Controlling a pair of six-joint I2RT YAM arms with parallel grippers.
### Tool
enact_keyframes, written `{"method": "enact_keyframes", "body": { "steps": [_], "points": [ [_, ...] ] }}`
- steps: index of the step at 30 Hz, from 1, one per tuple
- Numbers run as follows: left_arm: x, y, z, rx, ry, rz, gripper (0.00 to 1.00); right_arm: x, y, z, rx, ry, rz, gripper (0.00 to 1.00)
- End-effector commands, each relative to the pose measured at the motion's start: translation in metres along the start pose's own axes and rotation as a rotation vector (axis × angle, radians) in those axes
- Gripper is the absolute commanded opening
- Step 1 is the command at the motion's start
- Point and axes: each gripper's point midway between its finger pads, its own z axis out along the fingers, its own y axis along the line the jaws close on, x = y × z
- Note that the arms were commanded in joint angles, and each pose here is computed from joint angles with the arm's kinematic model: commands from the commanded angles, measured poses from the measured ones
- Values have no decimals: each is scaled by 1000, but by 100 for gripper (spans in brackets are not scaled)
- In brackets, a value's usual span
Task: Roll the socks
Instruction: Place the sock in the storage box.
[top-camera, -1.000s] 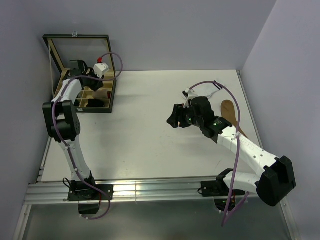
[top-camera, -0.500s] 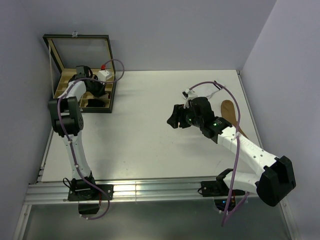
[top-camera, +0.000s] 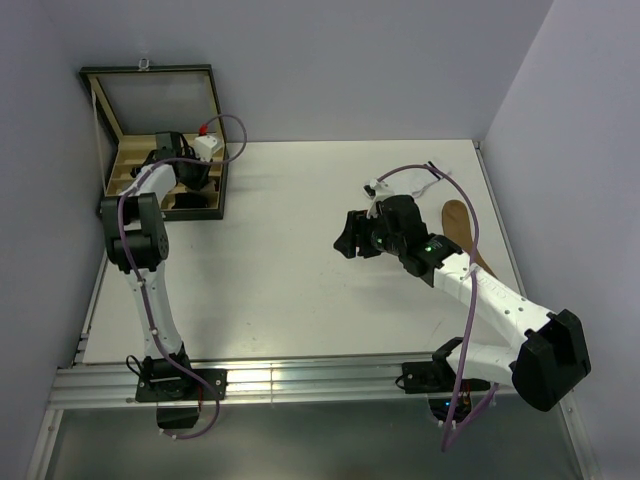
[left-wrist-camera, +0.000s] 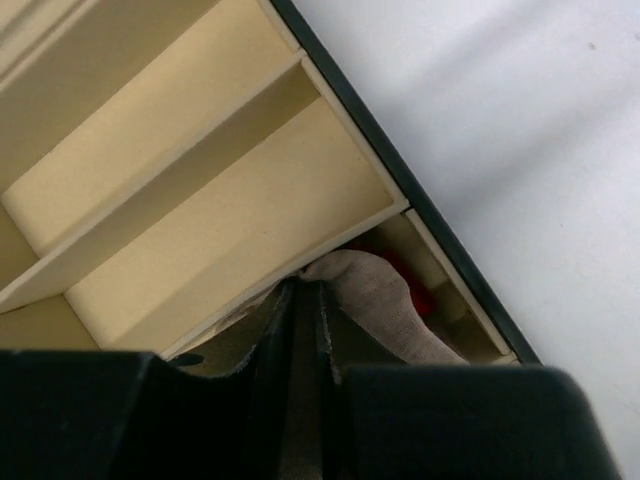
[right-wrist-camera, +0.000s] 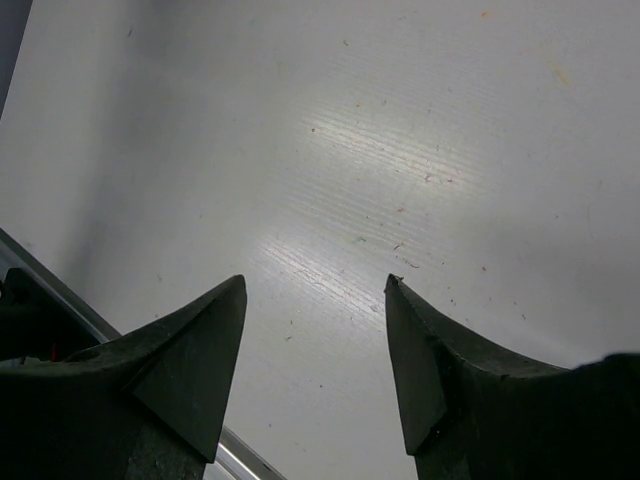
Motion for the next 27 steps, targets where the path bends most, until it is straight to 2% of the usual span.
{"method": "enact_keyframes", "body": {
  "steps": [1,6,11,15,27],
  "points": [
    [-10,20,-8,-99,-54,1,22,-8,0,-1,-6,-33,-3,65],
    [-55,18,-50,-108,-170,-7,28,-9,2,-1,-17,-35,-2,65],
    [-83,24,-80,-154,-229,-28,33,-9,3,-2,-22,-39,-1,65],
    [-81,23,-88,-164,-208,-64,33,-11,3,-3,-20,-45,-5,64],
    [-58,-28,-93,-38,-117,-142,29,-11,3,0,-31,-44,4,64]
  ]
}}
